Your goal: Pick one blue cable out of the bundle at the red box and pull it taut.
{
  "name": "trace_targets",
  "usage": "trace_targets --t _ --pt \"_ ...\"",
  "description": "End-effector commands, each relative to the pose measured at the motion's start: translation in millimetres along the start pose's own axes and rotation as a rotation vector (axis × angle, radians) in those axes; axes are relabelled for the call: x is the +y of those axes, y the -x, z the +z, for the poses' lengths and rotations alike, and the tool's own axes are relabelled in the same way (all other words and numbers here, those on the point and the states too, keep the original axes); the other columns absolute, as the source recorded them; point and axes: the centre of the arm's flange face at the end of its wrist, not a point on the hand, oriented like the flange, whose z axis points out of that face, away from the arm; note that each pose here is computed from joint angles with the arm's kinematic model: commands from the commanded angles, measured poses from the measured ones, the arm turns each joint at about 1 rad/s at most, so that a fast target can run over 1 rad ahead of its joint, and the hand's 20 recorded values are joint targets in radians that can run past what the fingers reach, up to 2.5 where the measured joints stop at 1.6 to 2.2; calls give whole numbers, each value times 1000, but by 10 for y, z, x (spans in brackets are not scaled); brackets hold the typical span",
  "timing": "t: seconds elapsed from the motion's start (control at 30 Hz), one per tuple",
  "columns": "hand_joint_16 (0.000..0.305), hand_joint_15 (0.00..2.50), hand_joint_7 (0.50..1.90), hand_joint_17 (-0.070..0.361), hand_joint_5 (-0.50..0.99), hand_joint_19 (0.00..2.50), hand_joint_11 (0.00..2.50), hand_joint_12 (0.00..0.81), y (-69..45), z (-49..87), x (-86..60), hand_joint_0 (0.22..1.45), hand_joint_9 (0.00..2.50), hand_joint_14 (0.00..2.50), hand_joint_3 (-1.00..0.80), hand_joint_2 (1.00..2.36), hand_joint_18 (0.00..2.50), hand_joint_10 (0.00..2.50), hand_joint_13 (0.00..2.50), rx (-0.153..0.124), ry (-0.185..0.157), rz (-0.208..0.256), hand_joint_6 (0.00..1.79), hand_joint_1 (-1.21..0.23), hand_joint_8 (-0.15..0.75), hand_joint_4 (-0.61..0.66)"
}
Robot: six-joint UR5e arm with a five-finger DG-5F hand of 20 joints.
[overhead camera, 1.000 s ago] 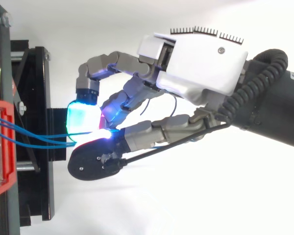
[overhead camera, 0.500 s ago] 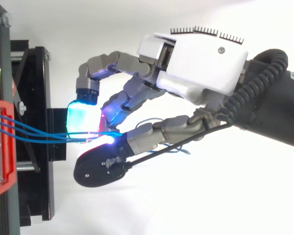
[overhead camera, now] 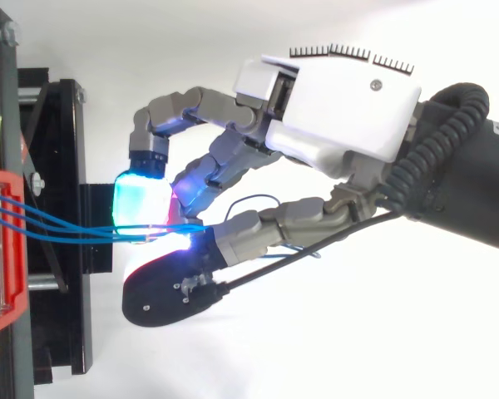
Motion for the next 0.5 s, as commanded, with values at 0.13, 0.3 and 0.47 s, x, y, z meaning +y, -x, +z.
trace_targets --t 0.13,0.3,0.47 --pt "58 349 1347 130 -189 329 1149 430 0 -2 10 618 983 12 -458 1003 648 19 701 0 3 1 889 -789 308 257" --pt "58 349 1399 130 -183 335 1137 431 -2 3 0 617 999 12 -323 1014 649 20 708 0 1 2 891 -771 315 247" --pt "58 345 1407 130 -183 336 1145 434 2 -4 8 624 1005 10 -284 1015 653 20 710 0 0 1 895 -784 317 234"
